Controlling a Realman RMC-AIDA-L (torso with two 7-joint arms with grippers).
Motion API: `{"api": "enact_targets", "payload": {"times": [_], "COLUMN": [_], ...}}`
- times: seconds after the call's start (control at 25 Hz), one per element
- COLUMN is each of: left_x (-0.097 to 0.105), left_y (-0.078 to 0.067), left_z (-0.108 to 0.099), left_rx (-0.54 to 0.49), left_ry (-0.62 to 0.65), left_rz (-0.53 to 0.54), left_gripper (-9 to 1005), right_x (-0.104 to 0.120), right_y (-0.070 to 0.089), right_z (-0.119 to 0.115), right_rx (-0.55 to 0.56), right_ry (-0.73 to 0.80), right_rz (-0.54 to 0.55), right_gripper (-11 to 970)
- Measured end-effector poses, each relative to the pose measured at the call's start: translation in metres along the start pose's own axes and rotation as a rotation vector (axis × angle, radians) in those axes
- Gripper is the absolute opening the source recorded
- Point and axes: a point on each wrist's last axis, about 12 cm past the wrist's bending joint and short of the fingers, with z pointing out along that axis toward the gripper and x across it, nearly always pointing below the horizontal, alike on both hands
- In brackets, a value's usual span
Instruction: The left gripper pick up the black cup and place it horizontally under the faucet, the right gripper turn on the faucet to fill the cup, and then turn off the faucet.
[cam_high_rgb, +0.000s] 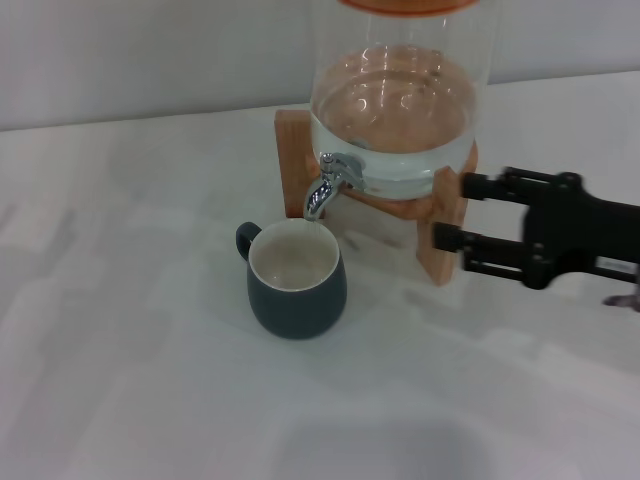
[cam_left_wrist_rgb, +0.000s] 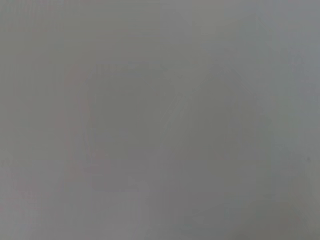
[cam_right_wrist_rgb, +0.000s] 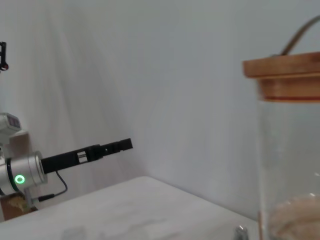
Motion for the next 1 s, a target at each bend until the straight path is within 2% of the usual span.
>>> {"api": "enact_targets", "payload": {"times": [0.16,0.56,1.0], "left_x": [0.0,0.002,0.002], "left_y": [0.002,0.004,0.004], "left_z": [0.0,-0.002,-0.003], "left_rx": [-0.014,-0.036,-0.03], "left_ry": [-0.002,0.012,0.009], "left_rz": [0.014,0.02,0.024], "left_gripper": [881,881,881], "right_x": [-0.008,-0.001,0.001], "right_y": [0.011,0.012,0.021], "right_z": [0.019,0.043,0.057], "right_rx": [-0.009,0.087,0.036], "right_ry": [-0.008,0.01,0.03], "right_rz": [0.01,0.052,0.035], "right_gripper": [702,695,656]}}
